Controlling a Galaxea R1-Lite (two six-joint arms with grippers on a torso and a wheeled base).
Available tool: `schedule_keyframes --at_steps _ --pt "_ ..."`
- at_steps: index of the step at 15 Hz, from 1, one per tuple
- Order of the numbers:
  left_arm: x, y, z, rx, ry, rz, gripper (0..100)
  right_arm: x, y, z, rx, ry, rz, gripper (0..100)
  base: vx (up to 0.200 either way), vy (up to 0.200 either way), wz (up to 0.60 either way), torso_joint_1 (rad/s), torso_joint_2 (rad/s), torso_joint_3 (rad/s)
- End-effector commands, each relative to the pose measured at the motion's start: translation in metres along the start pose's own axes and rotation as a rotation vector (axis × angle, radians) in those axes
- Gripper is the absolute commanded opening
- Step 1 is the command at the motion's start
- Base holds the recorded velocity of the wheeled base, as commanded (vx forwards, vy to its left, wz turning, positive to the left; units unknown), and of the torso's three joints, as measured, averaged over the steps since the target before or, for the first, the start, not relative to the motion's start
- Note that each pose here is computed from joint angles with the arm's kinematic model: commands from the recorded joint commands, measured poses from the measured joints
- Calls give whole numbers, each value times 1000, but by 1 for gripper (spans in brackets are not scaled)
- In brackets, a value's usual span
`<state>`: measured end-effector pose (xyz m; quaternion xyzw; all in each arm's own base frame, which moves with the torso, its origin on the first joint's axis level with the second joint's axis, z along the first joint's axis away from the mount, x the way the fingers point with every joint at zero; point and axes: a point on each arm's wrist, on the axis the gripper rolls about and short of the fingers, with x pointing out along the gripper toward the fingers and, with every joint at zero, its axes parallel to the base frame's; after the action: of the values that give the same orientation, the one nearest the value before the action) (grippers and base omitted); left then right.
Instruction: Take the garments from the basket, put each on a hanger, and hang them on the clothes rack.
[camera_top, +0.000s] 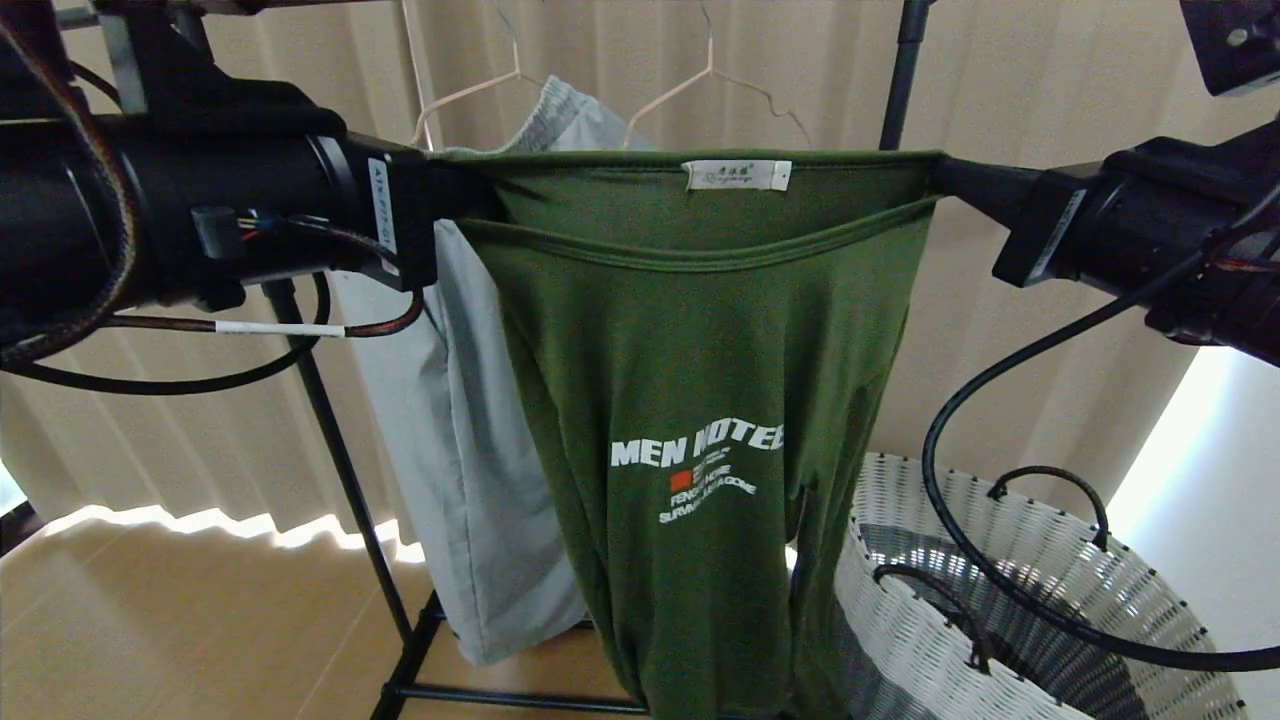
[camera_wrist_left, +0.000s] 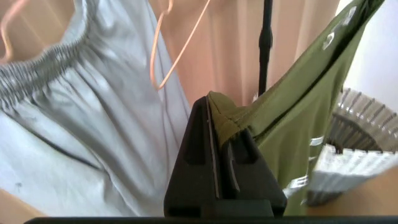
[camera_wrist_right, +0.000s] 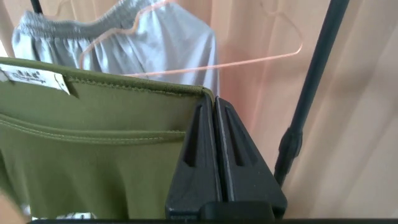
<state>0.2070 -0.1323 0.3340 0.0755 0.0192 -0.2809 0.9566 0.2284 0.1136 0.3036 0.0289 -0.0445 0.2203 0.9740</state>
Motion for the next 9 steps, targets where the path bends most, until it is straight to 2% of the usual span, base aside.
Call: schedule_keyframes --at_steps 1,3,6,9 --pt "0 1 7 1 -28 4 0 1 0 6 1 -20 -1 0 0 0 0 0 0 0" --pt "-1 -1 7 1 -32 -3 0 0 0 9 1 -31 0 0 0 0 0 0 0 0" --pt "1 -14 2 5 -14 -54 0 -6 0 6 -1 -22 -7 0 0 0 0 0 0 0" --pt "9 -16 -1 5 2 -60 0 -31 -8 14 -26 -39 -36 0 0 0 0 0 0 0"
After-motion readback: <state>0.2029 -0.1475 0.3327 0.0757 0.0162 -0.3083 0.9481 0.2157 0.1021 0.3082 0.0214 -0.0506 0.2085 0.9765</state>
